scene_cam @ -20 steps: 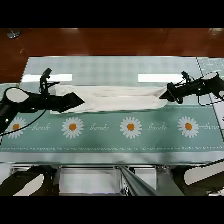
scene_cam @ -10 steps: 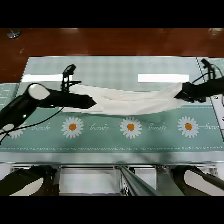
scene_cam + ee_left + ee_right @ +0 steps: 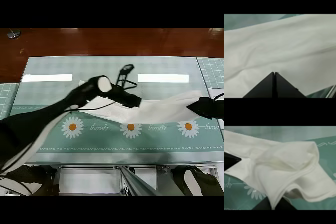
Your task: Fold the shirts.
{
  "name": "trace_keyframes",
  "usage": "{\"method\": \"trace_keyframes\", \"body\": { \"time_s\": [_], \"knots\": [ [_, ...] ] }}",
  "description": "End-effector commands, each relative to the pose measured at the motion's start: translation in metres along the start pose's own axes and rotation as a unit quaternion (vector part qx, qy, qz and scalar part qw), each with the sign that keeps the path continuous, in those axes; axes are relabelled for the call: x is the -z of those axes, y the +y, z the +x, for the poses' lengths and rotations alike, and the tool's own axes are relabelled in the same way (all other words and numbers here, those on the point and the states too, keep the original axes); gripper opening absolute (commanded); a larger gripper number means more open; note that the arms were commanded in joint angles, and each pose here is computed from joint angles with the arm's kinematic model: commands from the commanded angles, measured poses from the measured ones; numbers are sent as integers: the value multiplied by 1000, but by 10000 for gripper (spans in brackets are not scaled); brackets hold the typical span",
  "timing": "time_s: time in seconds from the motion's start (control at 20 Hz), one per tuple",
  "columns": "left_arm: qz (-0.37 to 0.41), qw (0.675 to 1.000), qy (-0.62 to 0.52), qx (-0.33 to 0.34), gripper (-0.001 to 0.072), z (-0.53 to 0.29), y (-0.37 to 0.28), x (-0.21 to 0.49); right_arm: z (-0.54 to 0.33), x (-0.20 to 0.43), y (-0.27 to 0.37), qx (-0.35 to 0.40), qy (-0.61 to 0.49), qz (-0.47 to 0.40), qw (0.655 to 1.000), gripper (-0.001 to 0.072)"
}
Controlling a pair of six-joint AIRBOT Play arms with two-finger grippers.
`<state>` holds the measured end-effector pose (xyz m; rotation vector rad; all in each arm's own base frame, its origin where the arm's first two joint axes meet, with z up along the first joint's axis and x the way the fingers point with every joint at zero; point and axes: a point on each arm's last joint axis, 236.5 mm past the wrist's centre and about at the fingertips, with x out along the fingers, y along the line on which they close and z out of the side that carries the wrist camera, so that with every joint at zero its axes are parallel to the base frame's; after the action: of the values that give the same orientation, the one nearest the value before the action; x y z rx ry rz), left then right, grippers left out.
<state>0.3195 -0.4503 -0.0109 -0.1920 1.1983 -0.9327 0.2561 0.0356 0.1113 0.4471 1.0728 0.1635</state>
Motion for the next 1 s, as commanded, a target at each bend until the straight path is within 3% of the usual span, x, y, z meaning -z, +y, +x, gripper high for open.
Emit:
{"method": "trace_keyframes", "body": {
  "time_s": [0.0, 0.3, 0.6, 0.7, 0.95],
  "knots": [
    [4, 998, 66, 20, 27, 59, -40, 37, -6, 5, 5, -3, -6, 5, 1000, 24],
    [-5, 988, 138, 66, 28, 102, -81, 101, 1, -1, 12, -26, -4, 13, 1000, 25],
    [-43, 991, 102, 77, 28, 1, -27, 4, 17, -6, 35, -90, 25, 15, 996, 25],
    [-54, 995, 65, 51, 27, -57, 13, -29, 29, -5, 52, -105, 45, -4, 993, 25],
    [-54, 992, -38, -106, 28, -232, 112, -51, 74, -29, 144, -155, 70, -67, 983, 25]
  ]
}}
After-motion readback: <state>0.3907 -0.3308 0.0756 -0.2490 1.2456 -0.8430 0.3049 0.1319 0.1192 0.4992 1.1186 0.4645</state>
